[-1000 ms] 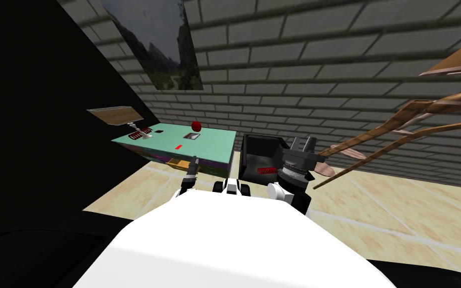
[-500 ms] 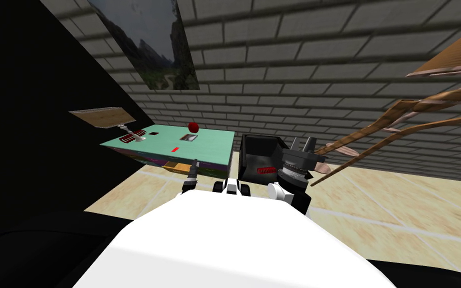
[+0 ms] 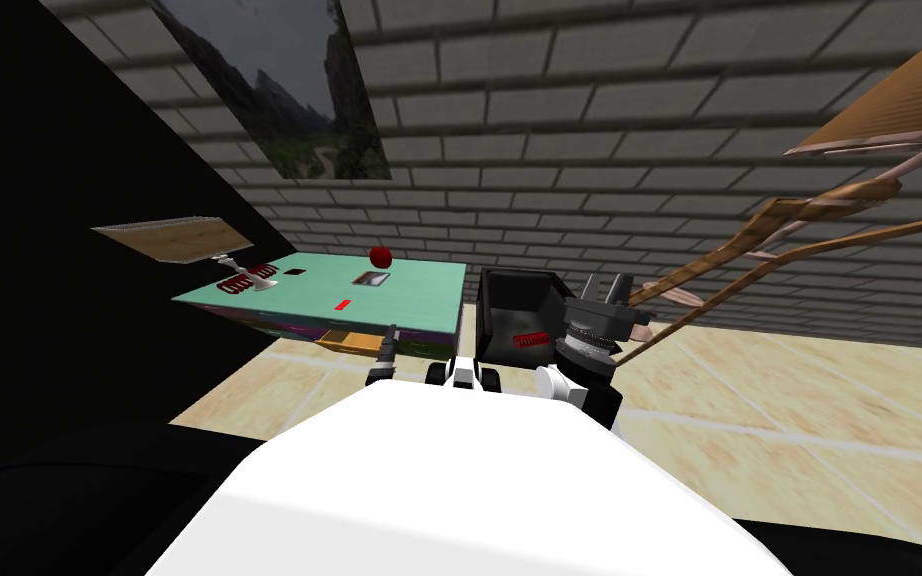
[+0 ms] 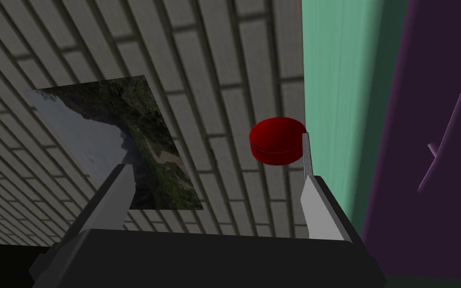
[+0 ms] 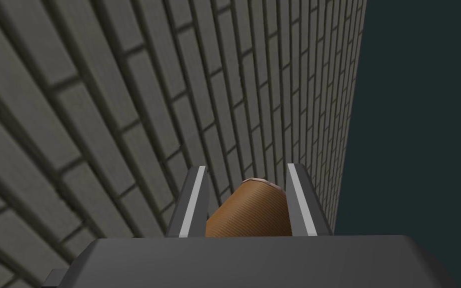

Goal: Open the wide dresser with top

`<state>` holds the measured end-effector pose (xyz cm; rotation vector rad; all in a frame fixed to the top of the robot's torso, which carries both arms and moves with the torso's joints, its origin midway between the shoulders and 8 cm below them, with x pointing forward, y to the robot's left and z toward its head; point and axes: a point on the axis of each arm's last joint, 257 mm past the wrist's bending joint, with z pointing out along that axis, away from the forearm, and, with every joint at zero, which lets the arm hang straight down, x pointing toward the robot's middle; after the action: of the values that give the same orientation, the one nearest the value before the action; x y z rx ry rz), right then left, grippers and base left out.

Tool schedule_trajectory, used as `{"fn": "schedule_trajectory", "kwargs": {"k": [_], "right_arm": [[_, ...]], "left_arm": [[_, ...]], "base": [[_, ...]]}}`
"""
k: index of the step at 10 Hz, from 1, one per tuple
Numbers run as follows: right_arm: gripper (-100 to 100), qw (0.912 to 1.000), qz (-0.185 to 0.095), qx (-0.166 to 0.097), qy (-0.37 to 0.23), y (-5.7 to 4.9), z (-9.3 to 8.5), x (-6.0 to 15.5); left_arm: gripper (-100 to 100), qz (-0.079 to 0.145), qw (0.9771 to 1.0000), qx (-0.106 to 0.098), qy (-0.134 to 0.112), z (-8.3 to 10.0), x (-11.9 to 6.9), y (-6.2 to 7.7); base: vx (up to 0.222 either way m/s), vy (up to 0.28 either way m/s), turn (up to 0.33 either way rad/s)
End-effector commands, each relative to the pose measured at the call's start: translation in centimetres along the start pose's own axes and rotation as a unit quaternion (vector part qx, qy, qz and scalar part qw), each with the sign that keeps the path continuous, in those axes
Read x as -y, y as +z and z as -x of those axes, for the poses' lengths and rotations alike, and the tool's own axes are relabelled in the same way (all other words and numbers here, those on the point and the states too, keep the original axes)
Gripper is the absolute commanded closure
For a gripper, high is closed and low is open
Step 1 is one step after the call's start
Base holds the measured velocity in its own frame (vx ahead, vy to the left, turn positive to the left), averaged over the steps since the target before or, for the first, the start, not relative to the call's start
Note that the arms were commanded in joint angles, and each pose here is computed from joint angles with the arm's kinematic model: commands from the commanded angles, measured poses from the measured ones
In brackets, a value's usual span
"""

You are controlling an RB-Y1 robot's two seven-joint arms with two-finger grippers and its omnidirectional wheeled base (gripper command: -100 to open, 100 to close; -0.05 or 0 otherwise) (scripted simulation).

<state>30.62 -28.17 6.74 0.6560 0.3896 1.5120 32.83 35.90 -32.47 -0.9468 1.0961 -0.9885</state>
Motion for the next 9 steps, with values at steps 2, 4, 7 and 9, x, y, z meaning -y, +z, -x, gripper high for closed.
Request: {"fn": "schedule_trajectory", "kwargs": {"k": [2,4,7,9], "right_arm": [[0,1.0000,0.000,0.000,0.000,0.0,0.0,0.0],[0,1.0000,0.000,0.000,0.000,0.0,0.0,0.0],[0,1.0000,0.000,0.000,0.000,0.0,0.0,0.0],[0,1.0000,0.000,0.000,0.000,0.0,0.0,0.0]], "left_arm": [[-100,0.026,0.9996,-0.003,-0.002,-0.7,-2.7,-2.2],[-100,0.040,0.9992,-0.005,-0.003,-1.0,-3.9,-3.2],[-100,0.061,0.9981,-0.008,-0.006,-1.6,-5.7,-5.1],[-100,0.076,0.9970,-0.010,-0.007,-2.0,-6.8,-6.2]], "base": [[0.037,0.031,-0.127],[0.038,0.027,-0.065],[0.034,0.026,-0.089],[-0.017,0.023,-0.066]]}}
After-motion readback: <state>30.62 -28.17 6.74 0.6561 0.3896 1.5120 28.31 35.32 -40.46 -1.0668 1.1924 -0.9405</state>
